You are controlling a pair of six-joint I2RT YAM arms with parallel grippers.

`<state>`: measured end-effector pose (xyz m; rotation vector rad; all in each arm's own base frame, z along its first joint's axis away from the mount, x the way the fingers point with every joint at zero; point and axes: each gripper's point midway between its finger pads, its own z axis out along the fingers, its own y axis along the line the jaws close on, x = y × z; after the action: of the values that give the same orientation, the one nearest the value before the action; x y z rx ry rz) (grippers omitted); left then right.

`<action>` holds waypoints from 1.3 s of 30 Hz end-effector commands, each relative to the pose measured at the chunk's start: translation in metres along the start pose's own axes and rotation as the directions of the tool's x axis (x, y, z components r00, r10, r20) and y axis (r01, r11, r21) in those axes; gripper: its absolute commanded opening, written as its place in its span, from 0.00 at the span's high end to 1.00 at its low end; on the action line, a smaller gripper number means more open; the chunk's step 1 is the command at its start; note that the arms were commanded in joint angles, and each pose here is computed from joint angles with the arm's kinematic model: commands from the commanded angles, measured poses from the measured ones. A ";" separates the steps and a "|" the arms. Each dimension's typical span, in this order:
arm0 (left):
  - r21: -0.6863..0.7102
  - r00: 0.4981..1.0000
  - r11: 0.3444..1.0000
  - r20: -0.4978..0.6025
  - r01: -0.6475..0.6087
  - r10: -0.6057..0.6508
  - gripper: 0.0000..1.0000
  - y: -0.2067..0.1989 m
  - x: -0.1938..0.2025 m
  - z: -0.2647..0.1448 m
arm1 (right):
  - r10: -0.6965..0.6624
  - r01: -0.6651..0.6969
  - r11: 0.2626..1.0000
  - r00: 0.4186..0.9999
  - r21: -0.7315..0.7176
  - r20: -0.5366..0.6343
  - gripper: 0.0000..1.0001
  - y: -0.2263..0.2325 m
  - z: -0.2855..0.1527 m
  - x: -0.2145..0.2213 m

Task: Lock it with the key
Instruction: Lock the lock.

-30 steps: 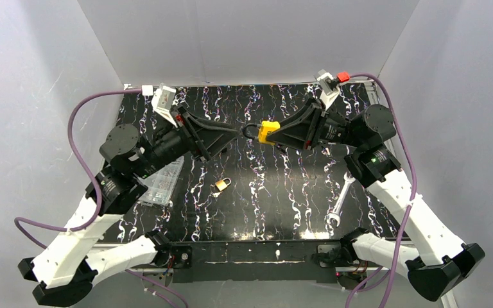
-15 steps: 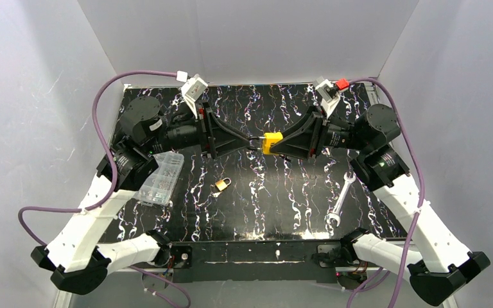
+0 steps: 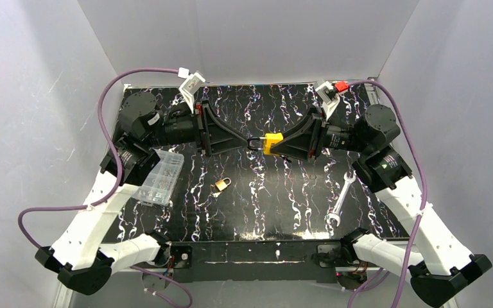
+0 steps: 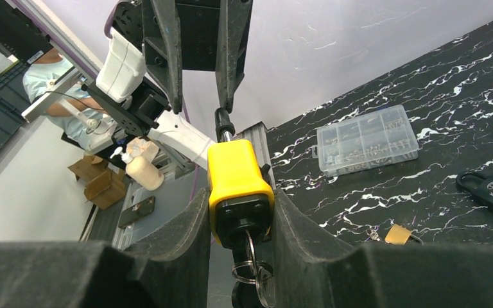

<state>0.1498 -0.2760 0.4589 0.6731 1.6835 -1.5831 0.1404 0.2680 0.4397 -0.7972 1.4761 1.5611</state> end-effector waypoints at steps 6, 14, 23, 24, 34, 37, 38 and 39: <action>0.001 0.999 0.999 -0.041 -0.036 0.036 0.69 0.003 0.005 -0.001 | -0.110 0.113 0.993 0.991 -0.038 0.076 0.99 0.029 -0.004 -0.031; 0.000 0.998 0.999 -0.048 -0.040 0.039 0.70 0.006 0.005 0.001 | -0.098 0.100 0.994 0.993 -0.041 0.067 0.99 0.026 -0.003 -0.029; 0.028 0.998 0.999 -0.045 -0.037 0.038 0.74 0.003 0.003 0.003 | -0.087 0.090 0.995 0.994 -0.034 0.063 0.99 0.023 -0.001 -0.028; 0.030 0.998 0.999 -0.047 -0.035 0.036 0.75 0.003 0.004 0.003 | -0.086 0.088 0.996 0.994 -0.034 0.062 0.99 0.022 0.000 -0.028; 0.034 0.998 0.999 -0.058 -0.018 0.020 0.80 0.005 0.005 0.006 | -0.081 0.083 0.996 0.995 -0.034 0.059 0.99 0.021 0.002 -0.028; 0.028 0.998 1.000 -0.059 -0.012 0.014 1.00 0.007 0.004 0.007 | -0.077 0.079 0.996 0.995 -0.033 0.056 0.99 0.020 0.003 -0.028; 0.028 0.998 1.000 -0.062 -0.008 0.009 1.00 0.008 0.005 0.008 | -0.076 0.078 0.996 0.995 -0.034 0.056 0.99 0.020 0.003 -0.028; 0.028 0.998 1.000 -0.065 -0.005 0.007 1.00 0.009 0.006 0.008 | -0.077 0.079 0.996 0.995 -0.034 0.056 0.99 0.021 0.003 -0.028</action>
<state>0.1569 -0.2850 0.4378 0.7254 1.7509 -1.5941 0.1459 0.2726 0.4352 -0.7814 1.5174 1.5629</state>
